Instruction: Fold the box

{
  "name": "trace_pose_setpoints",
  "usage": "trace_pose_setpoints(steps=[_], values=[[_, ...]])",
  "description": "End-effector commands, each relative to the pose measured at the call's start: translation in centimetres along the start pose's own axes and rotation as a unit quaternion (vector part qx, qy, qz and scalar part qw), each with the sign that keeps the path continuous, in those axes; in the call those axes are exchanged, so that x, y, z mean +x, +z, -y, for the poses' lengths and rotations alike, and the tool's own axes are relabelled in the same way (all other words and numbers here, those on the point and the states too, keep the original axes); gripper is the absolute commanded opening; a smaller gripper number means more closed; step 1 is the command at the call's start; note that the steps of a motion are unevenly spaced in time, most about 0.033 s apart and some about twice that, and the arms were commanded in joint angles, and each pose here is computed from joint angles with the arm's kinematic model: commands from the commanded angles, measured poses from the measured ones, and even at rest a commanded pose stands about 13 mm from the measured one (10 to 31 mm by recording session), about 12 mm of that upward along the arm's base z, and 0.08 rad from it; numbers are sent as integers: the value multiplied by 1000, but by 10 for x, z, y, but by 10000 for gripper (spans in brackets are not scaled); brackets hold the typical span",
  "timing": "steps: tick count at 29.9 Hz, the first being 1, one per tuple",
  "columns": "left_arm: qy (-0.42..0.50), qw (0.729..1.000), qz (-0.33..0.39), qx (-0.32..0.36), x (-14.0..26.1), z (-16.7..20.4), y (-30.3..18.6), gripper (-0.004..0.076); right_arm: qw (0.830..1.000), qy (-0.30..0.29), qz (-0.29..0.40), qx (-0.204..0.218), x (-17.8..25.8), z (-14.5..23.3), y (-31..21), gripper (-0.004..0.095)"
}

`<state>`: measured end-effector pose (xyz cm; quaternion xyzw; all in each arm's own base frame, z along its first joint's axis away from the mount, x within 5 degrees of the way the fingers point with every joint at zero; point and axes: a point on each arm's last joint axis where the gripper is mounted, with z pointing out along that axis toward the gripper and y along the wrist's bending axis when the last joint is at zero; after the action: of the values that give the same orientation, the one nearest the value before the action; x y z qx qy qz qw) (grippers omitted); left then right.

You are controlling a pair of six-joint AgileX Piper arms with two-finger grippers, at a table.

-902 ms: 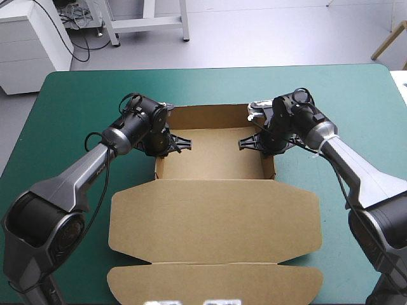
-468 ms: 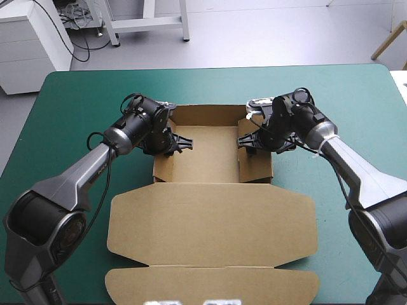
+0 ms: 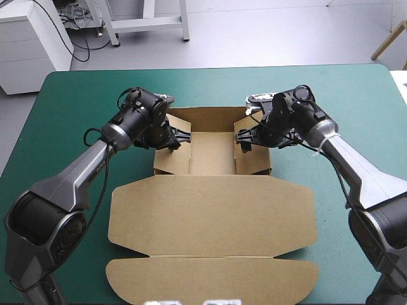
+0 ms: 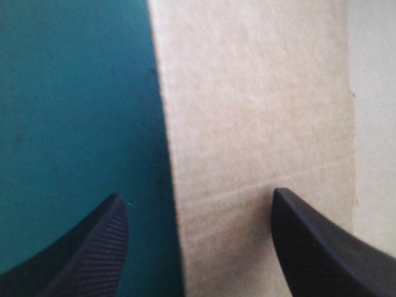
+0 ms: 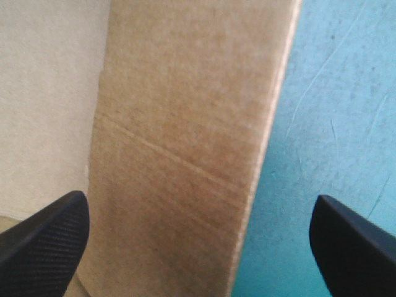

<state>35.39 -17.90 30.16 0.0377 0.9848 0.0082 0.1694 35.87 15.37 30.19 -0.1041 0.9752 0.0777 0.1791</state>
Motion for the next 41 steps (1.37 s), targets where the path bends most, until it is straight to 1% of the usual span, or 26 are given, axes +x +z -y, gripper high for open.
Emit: trace_pose_setpoints(steps=[1,3,5,6,10,15,17,18,19,21,23,24,29,33,37,41], values=[[-4,997,74,-12,-15,-12,-56,473,997,-8,75,-11,-14,-5,-54,891],[4,995,94,-20,-20,-15,-70,473,997,-10,81,-12,-18,-6,-70,891],[9,992,123,-3,-24,-16,-91,473,996,-15,88,-7,-19,-6,-86,891],[5,990,138,7,-25,-17,-103,473,994,-17,108,-7,-20,-6,-100,891],[7,981,189,31,-26,-21,-140,473,988,-20,153,-7,-14,-5,-135,891],[28,973,225,38,-18,-30,-170,470,981,-19,194,-15,0,-4,-172,891],[42,970,236,38,-13,-34,-180,444,980,-14,200,-17,5,-4,-178,891],[49,968,242,37,-11,-36,-186,407,979,-11,201,-19,8,-4,-181,891],[58,966,249,37,-8,-39,-192,351,980,-9,200,-20,10,-3,-182,891],[72,961,263,36,-2,-43,-204,211,981,-9,191,-18,13,-2,-178,891],[77,956,280,38,7,-50,-219,34,985,-7,174,-15,18,-1,-169,891],[78,953,289,40,11,-53,-227,-8,987,-6,163,-13,19,-1,-162,891],[69,938,333,63,44,-72,-268,-10,991,-4,136,-6,19,1,-132,891],[64,931,352,77,77,-89,-289,-10,992,-3,125,-5,10,0,-110,891],[65,931,350,75,110,-104,-292,-10,995,-3,99,0,0,0,-79,891],[67,940,328,68,142,-115,-278,-10,997,-2,82,3,-9,-1,-50,891]])
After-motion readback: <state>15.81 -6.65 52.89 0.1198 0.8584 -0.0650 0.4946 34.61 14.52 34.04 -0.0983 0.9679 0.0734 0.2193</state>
